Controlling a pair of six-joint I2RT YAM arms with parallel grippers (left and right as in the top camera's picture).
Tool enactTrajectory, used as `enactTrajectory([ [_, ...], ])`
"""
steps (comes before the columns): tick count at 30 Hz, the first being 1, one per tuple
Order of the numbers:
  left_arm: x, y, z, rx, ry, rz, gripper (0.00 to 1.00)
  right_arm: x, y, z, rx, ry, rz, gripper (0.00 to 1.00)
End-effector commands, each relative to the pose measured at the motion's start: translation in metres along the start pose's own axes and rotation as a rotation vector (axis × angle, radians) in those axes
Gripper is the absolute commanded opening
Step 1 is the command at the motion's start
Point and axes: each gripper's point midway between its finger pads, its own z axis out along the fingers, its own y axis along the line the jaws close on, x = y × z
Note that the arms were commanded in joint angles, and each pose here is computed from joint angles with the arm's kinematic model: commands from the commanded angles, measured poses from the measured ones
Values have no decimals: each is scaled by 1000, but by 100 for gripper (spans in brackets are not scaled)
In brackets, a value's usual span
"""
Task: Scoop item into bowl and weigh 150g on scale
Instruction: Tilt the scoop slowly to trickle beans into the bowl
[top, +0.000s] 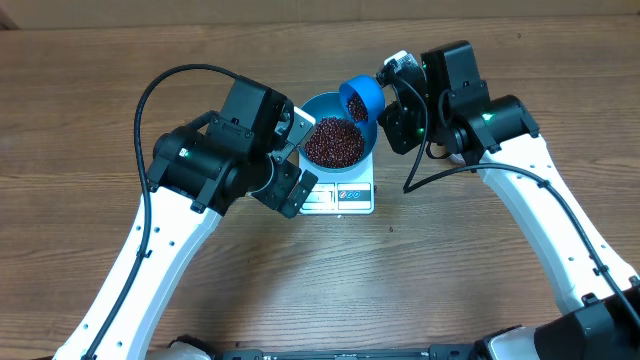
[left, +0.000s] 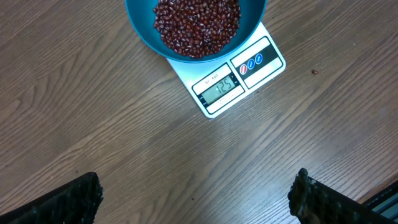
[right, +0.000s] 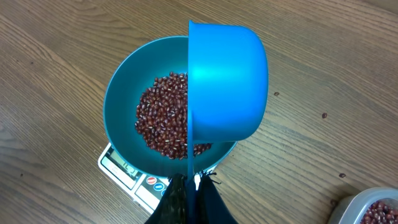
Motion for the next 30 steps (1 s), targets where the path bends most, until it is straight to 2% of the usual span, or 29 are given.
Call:
enactTrajectory([
  [1,0,-1,0,9,-2,12,100,-16,6,-15,-6,-55,-22,4],
  [12,0,-1,0,9,-2,12,100,-18,19,-15,-65,-62,-4,4],
  [16,0,-1,0,9,-2,12,100,-20,11,-13,20,-63,-36,4],
  [21,0,-1,0,9,-2,12,100,-20,27,-12,-54,-64,-9,4],
  [24,0,-1,0,9,-2,12,100,-20,18,-12,0,-58,-5,4],
  [30,0,-1,0,9,-2,12,100,-18,20,-12,-7,-51,0,4],
])
